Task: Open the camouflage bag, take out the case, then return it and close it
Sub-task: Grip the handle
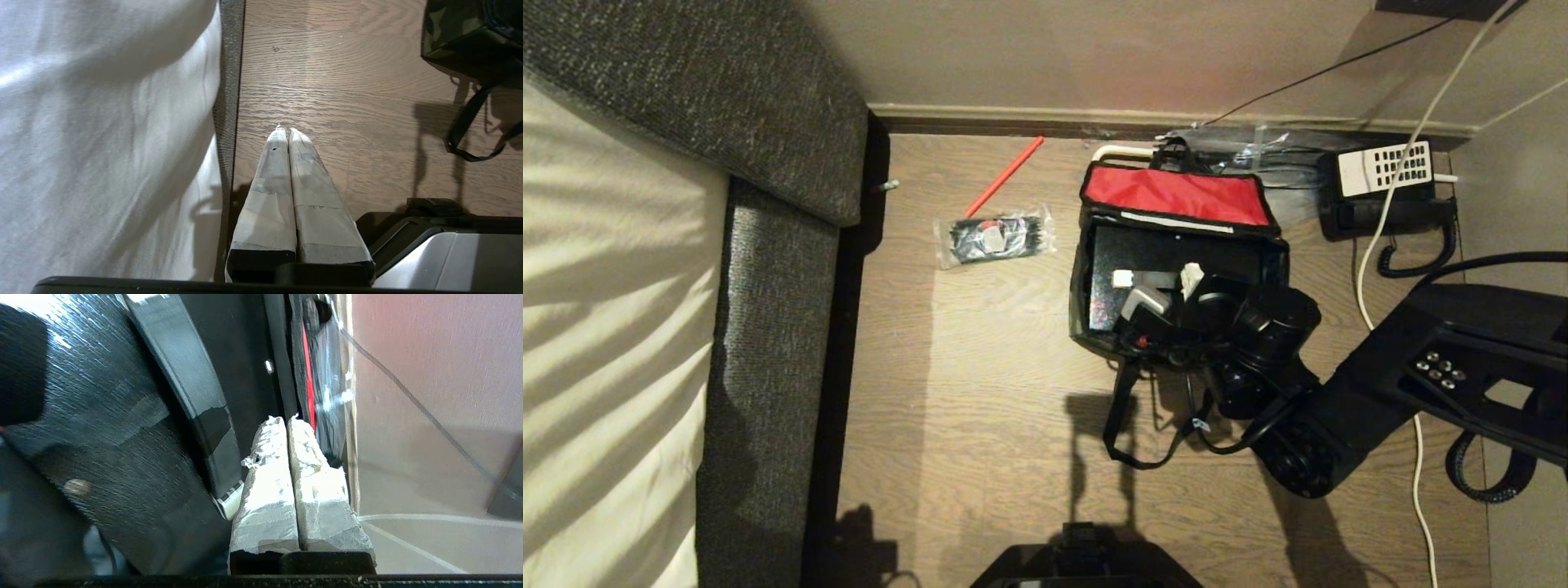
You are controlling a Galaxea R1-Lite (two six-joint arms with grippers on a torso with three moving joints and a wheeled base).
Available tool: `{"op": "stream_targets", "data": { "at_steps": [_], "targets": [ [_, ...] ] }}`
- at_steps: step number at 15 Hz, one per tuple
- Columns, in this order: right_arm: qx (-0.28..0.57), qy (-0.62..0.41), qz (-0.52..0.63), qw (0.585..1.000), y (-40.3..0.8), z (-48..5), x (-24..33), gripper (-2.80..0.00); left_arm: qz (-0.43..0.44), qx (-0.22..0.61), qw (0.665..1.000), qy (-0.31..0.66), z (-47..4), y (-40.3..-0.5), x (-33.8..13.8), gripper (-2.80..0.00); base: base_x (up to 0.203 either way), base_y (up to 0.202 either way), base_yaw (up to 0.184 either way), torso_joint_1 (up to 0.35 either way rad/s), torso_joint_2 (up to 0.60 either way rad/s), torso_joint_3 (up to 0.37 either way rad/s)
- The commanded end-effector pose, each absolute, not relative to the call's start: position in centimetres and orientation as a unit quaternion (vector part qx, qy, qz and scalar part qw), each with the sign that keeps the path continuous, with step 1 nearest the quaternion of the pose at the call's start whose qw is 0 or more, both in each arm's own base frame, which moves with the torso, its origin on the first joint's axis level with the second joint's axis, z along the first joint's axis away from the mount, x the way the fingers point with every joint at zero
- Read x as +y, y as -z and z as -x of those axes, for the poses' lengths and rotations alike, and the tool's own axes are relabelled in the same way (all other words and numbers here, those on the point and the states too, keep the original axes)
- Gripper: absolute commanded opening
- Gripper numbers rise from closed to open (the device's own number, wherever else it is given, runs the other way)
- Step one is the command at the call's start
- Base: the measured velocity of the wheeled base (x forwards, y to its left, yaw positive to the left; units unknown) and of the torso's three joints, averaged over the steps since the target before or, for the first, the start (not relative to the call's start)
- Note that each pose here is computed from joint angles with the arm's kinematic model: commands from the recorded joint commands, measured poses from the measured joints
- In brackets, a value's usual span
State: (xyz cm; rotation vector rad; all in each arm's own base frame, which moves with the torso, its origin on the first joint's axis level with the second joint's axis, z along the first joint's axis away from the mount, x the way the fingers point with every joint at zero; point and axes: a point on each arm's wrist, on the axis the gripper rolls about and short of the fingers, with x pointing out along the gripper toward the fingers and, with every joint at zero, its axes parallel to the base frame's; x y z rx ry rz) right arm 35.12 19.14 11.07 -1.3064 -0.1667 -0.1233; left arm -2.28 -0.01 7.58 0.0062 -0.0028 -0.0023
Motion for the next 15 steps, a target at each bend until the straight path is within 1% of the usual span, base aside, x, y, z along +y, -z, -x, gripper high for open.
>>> {"op": "stream_targets", "data": {
  "at_steps": [1,2,3,4,7,9,10,15],
  "targets": [
    [-0.066,0.048,0.618,0.782,-9.8,-35.1,19.2,-2.80,-0.003,0.000,1.000,0.002,2.3,-7.5,0.0,-2.80,0.000,0.000,0.000,0.000,0.00,0.000],
    [-0.061,0.043,0.622,0.779,-9.5,-35.0,19.1,-2.80,-0.003,-0.001,1.000,0.002,2.3,-7.5,0.0,-2.80,0.000,0.000,0.000,0.000,0.00,0.000],
    [-0.057,0.035,0.634,0.771,-9.0,-34.8,19.0,-1.44,-0.003,0.000,1.000,0.002,2.3,-7.5,0.0,-2.80,0.000,0.000,0.000,0.000,0.00,0.000],
    [-0.054,0.033,0.645,0.761,-8.8,-34.8,19.0,0.00,-0.003,-0.001,1.000,0.002,2.3,-7.5,0.0,-2.80,0.000,0.000,0.000,0.000,0.00,0.000],
    [-0.052,0.033,0.655,0.753,-8.6,-34.7,19.0,0.00,-0.003,0.000,1.000,0.002,2.3,-7.5,0.0,-2.80,0.000,0.000,0.000,0.000,0.00,0.000],
    [-0.050,0.043,0.679,0.731,-9.2,-34.5,18.8,0.00,-0.003,-0.001,1.000,0.002,2.3,-7.5,0.0,-2.80,0.000,0.000,0.000,0.000,0.00,0.000],
    [-0.045,0.046,0.684,0.727,-9.2,-34.5,18.8,0.00,-0.003,-0.001,1.000,0.002,2.3,-7.5,0.0,-2.80,0.000,0.000,0.000,0.000,0.00,0.000],
    [-0.033,0.041,0.685,0.727,-8.7,-33.4,19.9,0.00,-0.003,0.000,1.000,0.002,2.3,-7.5,0.0,-2.80,0.000,0.000,0.000,0.000,0.00,0.000]
  ]
}}
